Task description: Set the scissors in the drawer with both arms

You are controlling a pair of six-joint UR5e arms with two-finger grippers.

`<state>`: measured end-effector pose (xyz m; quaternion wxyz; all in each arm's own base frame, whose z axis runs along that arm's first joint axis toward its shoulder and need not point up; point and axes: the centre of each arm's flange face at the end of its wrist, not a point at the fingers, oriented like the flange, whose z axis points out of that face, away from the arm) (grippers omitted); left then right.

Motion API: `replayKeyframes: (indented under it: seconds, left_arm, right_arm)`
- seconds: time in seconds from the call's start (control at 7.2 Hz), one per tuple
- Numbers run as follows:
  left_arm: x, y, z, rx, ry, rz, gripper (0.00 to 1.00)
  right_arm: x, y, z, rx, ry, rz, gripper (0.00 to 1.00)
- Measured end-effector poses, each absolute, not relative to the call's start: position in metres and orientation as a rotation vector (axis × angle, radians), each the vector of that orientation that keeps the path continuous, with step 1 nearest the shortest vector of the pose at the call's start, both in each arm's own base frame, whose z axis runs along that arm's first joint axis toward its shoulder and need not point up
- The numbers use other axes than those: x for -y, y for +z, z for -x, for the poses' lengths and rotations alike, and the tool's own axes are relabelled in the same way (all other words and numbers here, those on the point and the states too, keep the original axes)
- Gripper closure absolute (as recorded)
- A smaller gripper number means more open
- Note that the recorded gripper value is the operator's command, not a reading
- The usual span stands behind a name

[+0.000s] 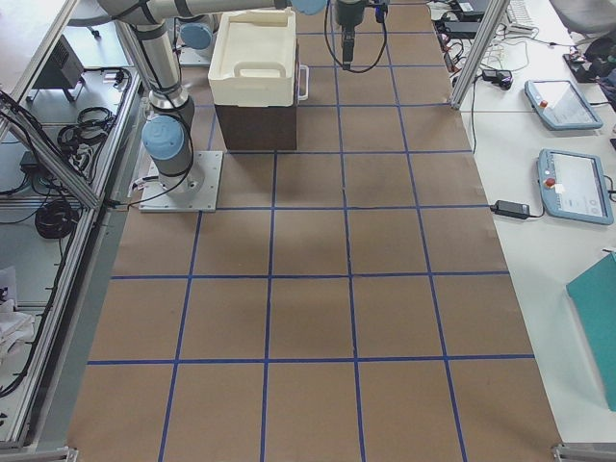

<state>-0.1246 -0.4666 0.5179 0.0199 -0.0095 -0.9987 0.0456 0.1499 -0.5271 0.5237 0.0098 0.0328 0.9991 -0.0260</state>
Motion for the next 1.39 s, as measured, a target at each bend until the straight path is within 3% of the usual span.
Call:
replayKeyframes:
  seconds: [0.42, 0.83, 1.39]
  left_arm:
    - [0.463, 0.513, 0.122, 3.106, 0.114, 0.161, 0.0]
    - [0.493, 0.481, 0.058, 3.123, -0.047, 0.869, 0.0]
    - [0.558, 0.39, -0.063, 2.689, -0.169, 1.624, 0.0]
  right_arm:
    - [0.526, 0.529, -0.15, -3.103, -0.116, -0.106, 0.0]
    - [0.525, 0.507, -0.148, -3.111, -0.102, -0.271, 0.0]
    - [0.549, 0.452, -0.175, -2.88, -0.019, -1.312, 0.0]
